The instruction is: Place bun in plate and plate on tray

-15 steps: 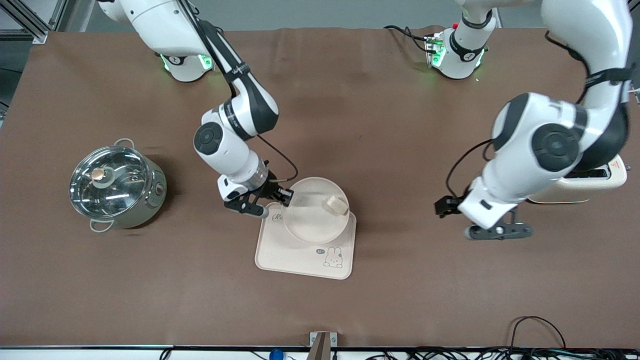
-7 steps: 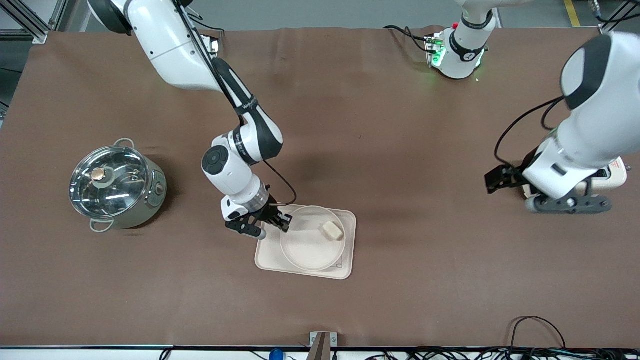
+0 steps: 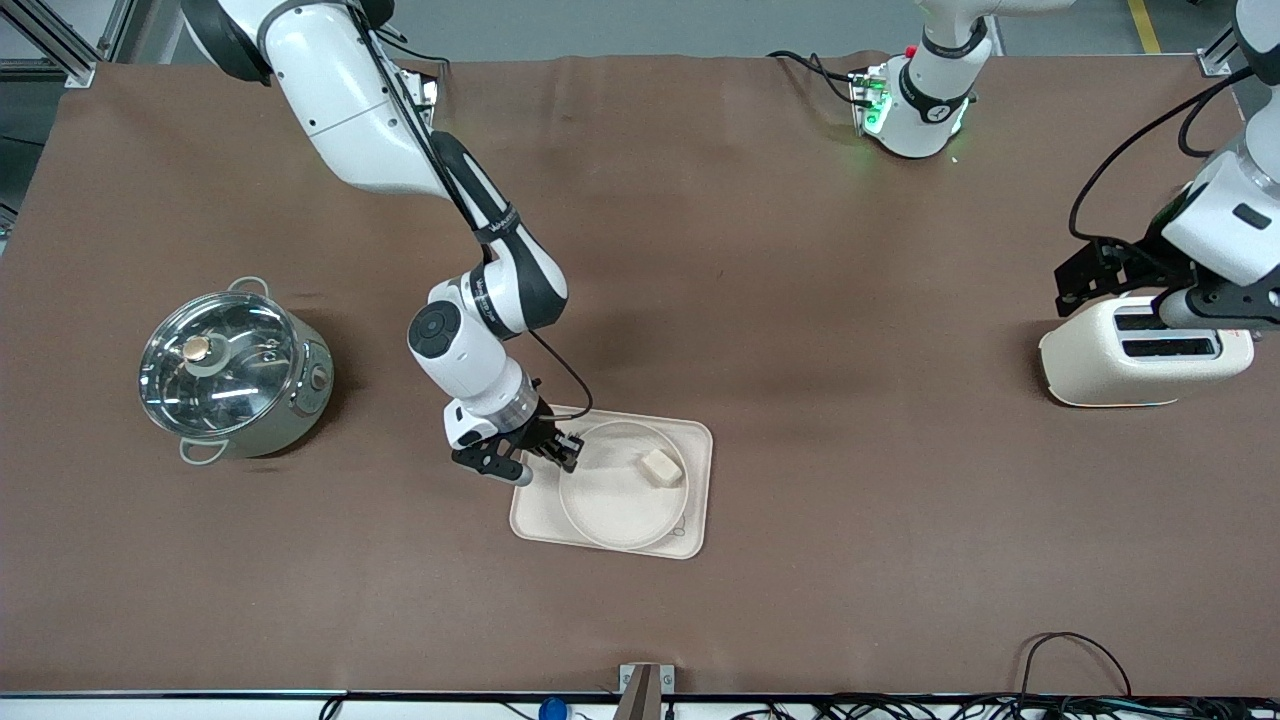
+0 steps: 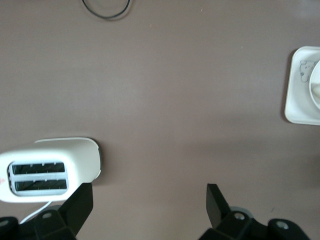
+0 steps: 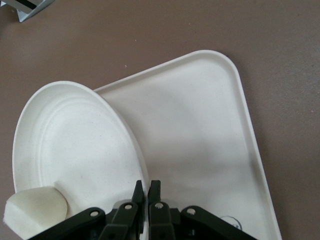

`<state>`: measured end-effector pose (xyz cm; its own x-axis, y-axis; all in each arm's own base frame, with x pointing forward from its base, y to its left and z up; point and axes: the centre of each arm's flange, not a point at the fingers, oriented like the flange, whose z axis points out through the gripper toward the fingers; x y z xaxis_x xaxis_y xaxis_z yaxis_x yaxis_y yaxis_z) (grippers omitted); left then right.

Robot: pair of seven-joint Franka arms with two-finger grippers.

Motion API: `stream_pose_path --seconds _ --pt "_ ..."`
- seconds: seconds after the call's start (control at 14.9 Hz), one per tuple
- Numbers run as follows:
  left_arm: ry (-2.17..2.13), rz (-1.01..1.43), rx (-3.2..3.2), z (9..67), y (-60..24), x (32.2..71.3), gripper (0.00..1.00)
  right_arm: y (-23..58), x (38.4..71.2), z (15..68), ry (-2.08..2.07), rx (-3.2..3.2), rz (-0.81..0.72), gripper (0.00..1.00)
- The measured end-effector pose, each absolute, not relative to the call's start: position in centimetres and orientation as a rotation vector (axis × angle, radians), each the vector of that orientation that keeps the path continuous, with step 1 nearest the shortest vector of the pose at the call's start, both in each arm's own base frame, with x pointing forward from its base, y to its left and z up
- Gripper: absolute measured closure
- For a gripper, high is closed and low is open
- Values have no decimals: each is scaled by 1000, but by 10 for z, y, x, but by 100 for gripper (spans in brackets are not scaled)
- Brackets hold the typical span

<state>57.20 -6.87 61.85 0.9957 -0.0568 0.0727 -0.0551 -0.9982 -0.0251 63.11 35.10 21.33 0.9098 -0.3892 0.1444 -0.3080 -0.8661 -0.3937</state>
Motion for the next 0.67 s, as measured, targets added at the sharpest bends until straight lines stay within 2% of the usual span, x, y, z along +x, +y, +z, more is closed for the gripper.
stream_pose_path --seconds 0.4,0.47,0.67 --pt "91 -118 -3113 611 -69 561 0 347 629 193 521 -2724 -291 94" --pt "94 -123 -3114 613 -70 562 0 347 629 193 521 -2724 -291 90" --pt "100 -126 -3114 614 -72 563 0 344 631 194 528 -2722 -293 61"
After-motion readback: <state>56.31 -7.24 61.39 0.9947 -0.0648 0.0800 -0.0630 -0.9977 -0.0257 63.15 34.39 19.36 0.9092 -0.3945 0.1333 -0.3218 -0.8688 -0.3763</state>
